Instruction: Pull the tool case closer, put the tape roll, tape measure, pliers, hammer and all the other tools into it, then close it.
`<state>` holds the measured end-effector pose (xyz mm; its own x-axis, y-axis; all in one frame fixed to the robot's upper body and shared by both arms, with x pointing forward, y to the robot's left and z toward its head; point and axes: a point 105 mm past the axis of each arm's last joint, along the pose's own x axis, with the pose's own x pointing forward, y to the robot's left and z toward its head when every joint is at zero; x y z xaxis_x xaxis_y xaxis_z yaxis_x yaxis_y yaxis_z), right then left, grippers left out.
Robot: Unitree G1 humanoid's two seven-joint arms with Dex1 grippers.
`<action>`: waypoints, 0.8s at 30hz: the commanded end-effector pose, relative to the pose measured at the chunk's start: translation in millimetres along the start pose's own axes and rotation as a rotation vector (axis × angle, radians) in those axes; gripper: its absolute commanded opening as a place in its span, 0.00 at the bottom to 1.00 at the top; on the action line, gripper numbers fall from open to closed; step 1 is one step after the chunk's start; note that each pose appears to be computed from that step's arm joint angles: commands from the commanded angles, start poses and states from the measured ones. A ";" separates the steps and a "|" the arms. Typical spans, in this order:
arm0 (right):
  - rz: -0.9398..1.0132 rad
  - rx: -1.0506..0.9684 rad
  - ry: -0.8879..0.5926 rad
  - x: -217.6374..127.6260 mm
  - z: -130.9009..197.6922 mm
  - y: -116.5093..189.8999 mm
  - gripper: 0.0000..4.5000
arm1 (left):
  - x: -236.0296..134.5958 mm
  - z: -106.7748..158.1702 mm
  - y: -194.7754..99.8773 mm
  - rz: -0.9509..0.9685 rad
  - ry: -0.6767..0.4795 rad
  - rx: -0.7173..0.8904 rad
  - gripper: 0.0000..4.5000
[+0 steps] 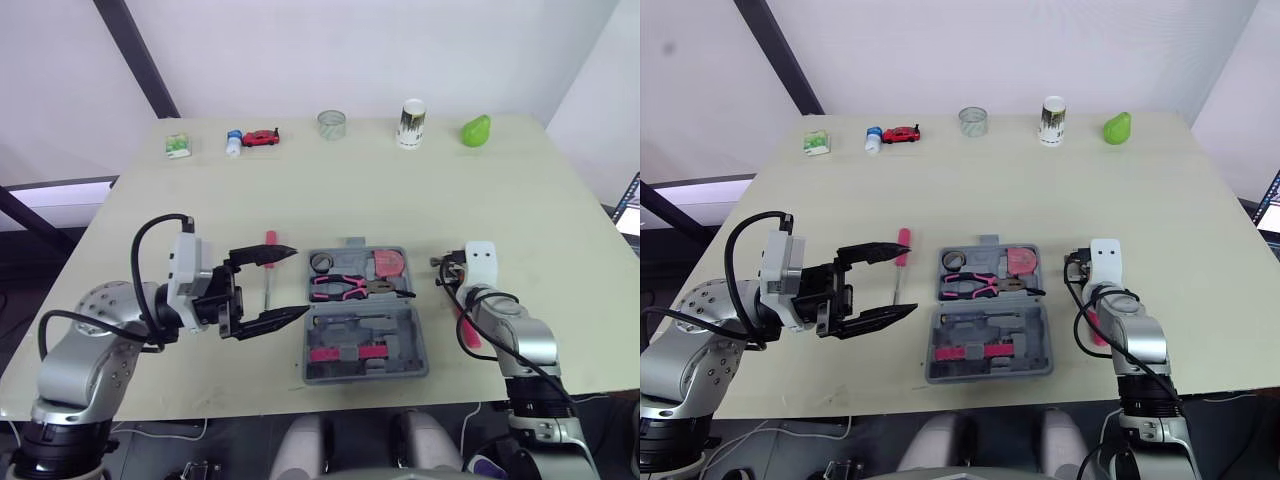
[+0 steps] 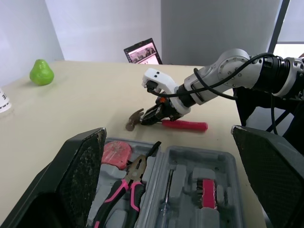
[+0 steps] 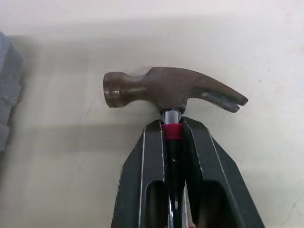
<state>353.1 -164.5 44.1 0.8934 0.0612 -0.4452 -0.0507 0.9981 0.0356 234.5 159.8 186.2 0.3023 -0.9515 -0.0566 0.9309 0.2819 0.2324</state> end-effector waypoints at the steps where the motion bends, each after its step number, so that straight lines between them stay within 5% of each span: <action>1: -0.006 -0.019 -0.036 -2.3 7.9 -3.8 0.00 | 0.0 6.9 -3.5 -0.021 -0.030 0.009 1.00; 15: 0.033 -0.043 0.035 -56.4 -23.7 -14.6 0.00 | 15.3 7.3 -29.5 -0.266 -0.027 0.018 1.00; 24: 0.038 0.070 0.080 -82.5 -42.4 4.3 0.00 | 26.3 12.2 -28.3 -0.342 -0.046 0.025 1.00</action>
<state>260.4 -166.5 32.6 0.8336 0.1039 -0.5425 -0.0525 0.9926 0.1094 214.3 125.7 186.3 -0.0241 -0.9945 -0.1019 0.9734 -0.0465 0.2242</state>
